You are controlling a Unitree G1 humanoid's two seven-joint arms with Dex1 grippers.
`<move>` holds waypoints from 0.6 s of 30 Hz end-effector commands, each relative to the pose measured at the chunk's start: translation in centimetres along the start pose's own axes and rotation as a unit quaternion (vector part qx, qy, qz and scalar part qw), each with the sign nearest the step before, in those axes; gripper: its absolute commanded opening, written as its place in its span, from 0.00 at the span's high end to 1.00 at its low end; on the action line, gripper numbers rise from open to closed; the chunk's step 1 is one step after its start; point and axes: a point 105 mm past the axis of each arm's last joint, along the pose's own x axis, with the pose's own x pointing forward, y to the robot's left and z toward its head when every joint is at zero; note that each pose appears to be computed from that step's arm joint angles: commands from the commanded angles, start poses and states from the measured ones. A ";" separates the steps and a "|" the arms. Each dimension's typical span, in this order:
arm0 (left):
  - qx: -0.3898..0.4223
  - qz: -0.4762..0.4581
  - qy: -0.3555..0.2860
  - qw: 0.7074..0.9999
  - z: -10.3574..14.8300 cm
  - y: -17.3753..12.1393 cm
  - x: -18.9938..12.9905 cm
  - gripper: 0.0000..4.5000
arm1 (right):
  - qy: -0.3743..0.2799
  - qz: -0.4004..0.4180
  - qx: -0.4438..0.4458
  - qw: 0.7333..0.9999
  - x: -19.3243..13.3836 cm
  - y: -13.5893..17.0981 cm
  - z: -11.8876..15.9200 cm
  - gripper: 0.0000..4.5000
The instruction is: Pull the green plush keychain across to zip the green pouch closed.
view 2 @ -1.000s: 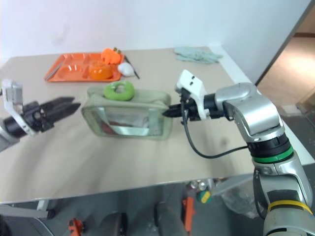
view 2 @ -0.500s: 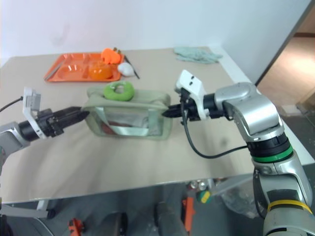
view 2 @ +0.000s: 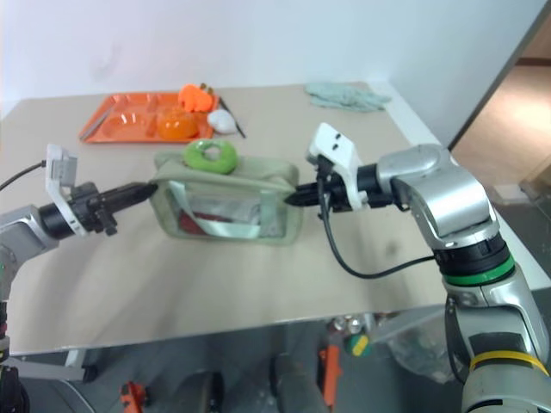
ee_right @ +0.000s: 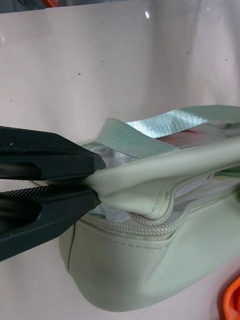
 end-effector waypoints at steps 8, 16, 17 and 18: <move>0.013 -0.005 0.003 1.000 0.0 -0.4 0.1 1.00 | -0.040 -0.081 -0.014 0.996 -6.0 -3.2 2.1 0.32; 0.014 -0.005 0.005 1.000 0.0 -0.4 0.0 1.00 | -0.138 -0.096 0.006 0.986 -5.9 -4.6 7.2 0.00; 0.014 -0.005 0.004 1.000 0.0 -0.4 0.0 1.00 | -0.142 -0.085 0.002 0.986 -4.9 -4.3 7.9 0.00; 0.015 -0.006 0.004 1.000 0.0 -0.5 0.1 1.00 | -0.143 -0.080 -0.001 0.987 -3.9 -4.0 8.4 0.00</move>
